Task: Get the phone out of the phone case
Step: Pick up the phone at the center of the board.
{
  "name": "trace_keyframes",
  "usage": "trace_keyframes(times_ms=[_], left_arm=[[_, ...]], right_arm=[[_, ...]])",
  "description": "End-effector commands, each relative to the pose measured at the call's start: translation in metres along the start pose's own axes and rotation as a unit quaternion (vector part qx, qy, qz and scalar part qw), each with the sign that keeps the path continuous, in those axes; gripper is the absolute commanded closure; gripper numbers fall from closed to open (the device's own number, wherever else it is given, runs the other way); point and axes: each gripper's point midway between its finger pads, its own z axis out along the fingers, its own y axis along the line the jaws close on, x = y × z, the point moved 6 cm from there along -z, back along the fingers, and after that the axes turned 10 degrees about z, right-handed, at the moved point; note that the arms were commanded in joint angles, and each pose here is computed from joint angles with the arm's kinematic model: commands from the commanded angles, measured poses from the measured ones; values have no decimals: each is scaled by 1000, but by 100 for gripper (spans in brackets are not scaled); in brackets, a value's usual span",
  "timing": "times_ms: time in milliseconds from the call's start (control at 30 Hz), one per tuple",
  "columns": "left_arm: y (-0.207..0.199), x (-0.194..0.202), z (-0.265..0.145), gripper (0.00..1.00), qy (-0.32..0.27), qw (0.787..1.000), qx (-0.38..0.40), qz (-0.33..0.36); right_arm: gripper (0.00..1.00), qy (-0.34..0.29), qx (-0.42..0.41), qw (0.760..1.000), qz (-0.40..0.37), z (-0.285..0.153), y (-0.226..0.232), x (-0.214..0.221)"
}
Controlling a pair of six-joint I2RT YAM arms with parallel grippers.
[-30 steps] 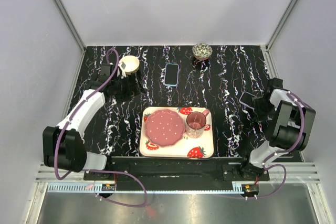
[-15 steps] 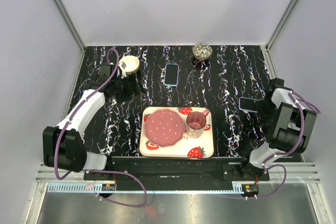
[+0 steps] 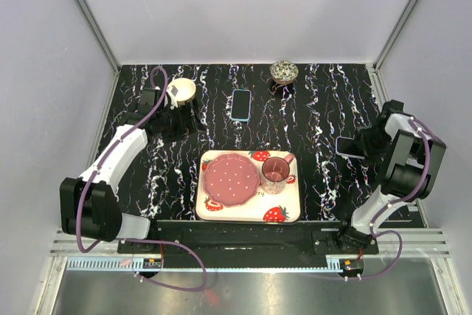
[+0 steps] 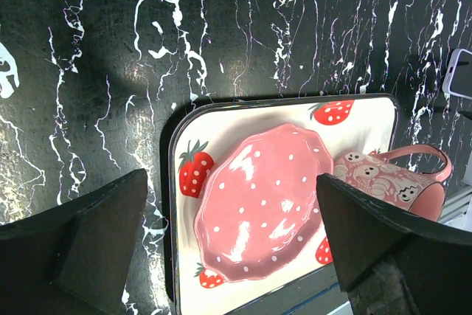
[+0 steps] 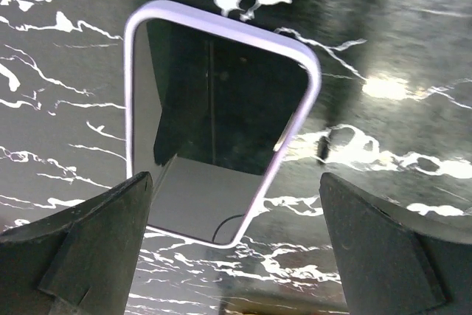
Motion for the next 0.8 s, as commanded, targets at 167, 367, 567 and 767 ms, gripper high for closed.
trace_keyframes(times_ms=[167,367,567,767], left_arm=[[-4,-15,-4,1,-27,999,7,25],[-3,-11,-3,1,-24,999,6,21],[-3,-12,-2,1,-23,999,9,26],[-1,-13,-4,1,-30,999,-6,26]], right_arm=[[0,28,-40,999,24,11,34,1],[0,23,-47,998,40,8,37,-1],[0,18,-46,997,65,7,46,-6],[0,10,60,996,65,26,35,-8]])
